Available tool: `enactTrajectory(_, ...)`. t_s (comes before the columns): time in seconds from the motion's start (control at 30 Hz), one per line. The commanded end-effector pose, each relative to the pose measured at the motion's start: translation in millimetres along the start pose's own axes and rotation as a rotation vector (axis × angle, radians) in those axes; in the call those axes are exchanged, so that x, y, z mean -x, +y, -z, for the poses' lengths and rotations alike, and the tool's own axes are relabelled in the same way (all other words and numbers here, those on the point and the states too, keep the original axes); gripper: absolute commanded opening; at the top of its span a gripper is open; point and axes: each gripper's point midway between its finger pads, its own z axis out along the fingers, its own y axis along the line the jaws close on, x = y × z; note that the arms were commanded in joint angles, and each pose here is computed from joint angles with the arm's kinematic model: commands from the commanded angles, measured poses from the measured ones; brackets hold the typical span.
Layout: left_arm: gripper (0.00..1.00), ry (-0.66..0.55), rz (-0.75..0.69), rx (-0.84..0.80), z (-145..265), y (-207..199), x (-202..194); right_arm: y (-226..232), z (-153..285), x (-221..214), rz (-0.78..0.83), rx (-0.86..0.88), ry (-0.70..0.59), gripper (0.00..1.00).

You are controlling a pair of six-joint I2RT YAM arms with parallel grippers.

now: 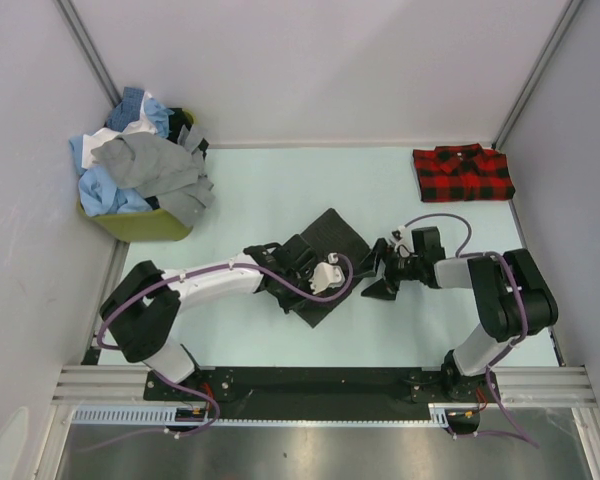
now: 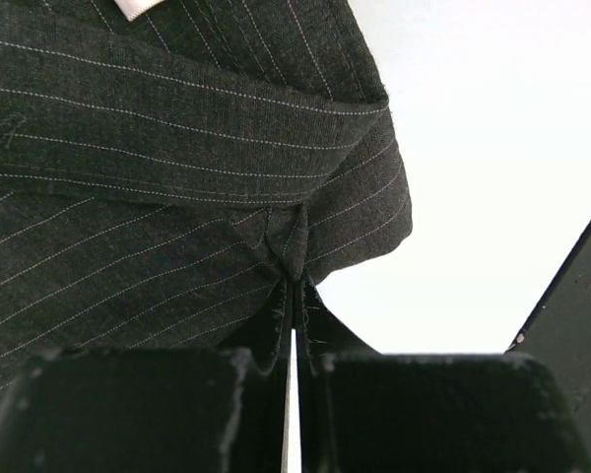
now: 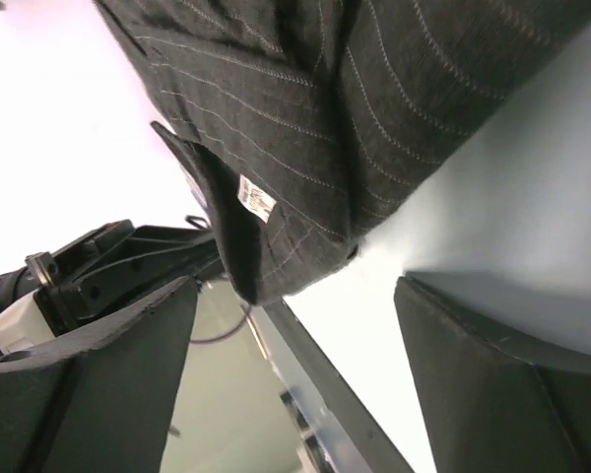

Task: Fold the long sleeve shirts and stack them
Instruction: Fold the shirt

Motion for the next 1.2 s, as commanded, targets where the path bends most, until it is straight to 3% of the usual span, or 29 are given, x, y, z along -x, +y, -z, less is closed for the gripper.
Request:
enactTrajectory(0.0,0.00,-0.019,0.033,-0.054,1.6,-14.1,-0.9,-18.2,-9.6,15.6,-0.065,-0.018,-0.203,0.85)
enactTrajectory(0.13,0.00,-0.030,0.055,-0.055,-0.1,-13.8,1.6,-21.7,-23.3,1.0,-0.098,-0.013,-0.187,0.77)
enactTrajectory(0.27,0.00,-0.049,0.068,-0.058,3.9,-13.5,6.6,-25.7,-33.2,0.2,-0.107,-0.032,-0.183,0.42)
enactTrajectory(0.33,0.00,-0.062,0.075,-0.061,6.0,-14.8,8.8,-30.0,-33.4,5.8,-0.096,-0.054,-0.199,0.35)
enactTrajectory(0.37,0.00,-0.066,0.075,-0.067,6.6,-16.1,9.8,-32.6,-32.9,6.9,-0.099,-0.061,-0.200,0.23)
enactTrajectory(0.47,0.08,-0.077,0.077,-0.060,12.6,-13.7,11.4,-39.3,-25.0,15.7,-0.094,-0.095,-0.175,0.00)
enactTrajectory(0.53,0.15,-0.100,0.090,-0.065,20.3,-11.1,13.2,-51.4,-11.4,12.5,-0.075,-0.164,-0.109,0.00)
enactTrajectory(0.7,0.39,-0.277,0.174,-0.166,66.3,0.5,25.7,-25.1,22.0,63.7,0.229,-0.270,-0.031,0.00)
enactTrajectory(0.73,0.45,-0.284,0.189,-0.174,72.1,1.7,24.9,-42.0,27.1,52.6,0.307,-0.328,0.101,0.00)
enactTrajectory(0.8,0.53,-0.325,0.204,-0.190,85.9,7.5,30.9,-32.5,30.7,88.5,0.476,-0.368,0.152,0.00)
enactTrajectory(0.83,0.60,-0.319,0.219,-0.201,89.2,7.4,28.5,-59.5,29.5,80.0,0.492,-0.405,0.294,0.00)
enactTrajectory(0.87,0.64,-0.327,0.247,-0.198,92.3,12.1,27.7,-67.0,28.7,87.6,0.549,-0.433,0.344,0.00)
enactTrajectory(0.9,0.70,-0.340,0.258,-0.214,95.7,11.3,28.8,-49.1,28.3,123.1,0.641,-0.454,0.321,0.00)
enactTrajectory(0.93,0.81,-0.346,0.274,-0.215,97.1,13.0,28.0,-65.8,20.5,125.2,0.629,-0.475,0.389,0.00)
enactTrajectory(1.03,0.99,-0.358,0.342,-0.206,96.9,21.7,20.0,-40.0,0.8,176.2,0.918,-0.486,0.410,0.00)
enactTrajectory(1.07,0.99,-0.356,0.368,-0.194,95.0,25.6,14.6,-53.0,-12.2,181.3,0.977,-0.475,0.466,0.00)
enactTrajectory(1.13,0.99,-0.387,0.341,-0.101,98.3,39.6,16.7,-23.8,-33.6,201.5,1.126,-0.467,0.447,0.00)
enactTrajectory(1.17,0.99,-0.394,0.316,-0.064,96.5,42.6,12.5,-30.1,-46.9,201.8,1.177,-0.454,0.482,0.00)
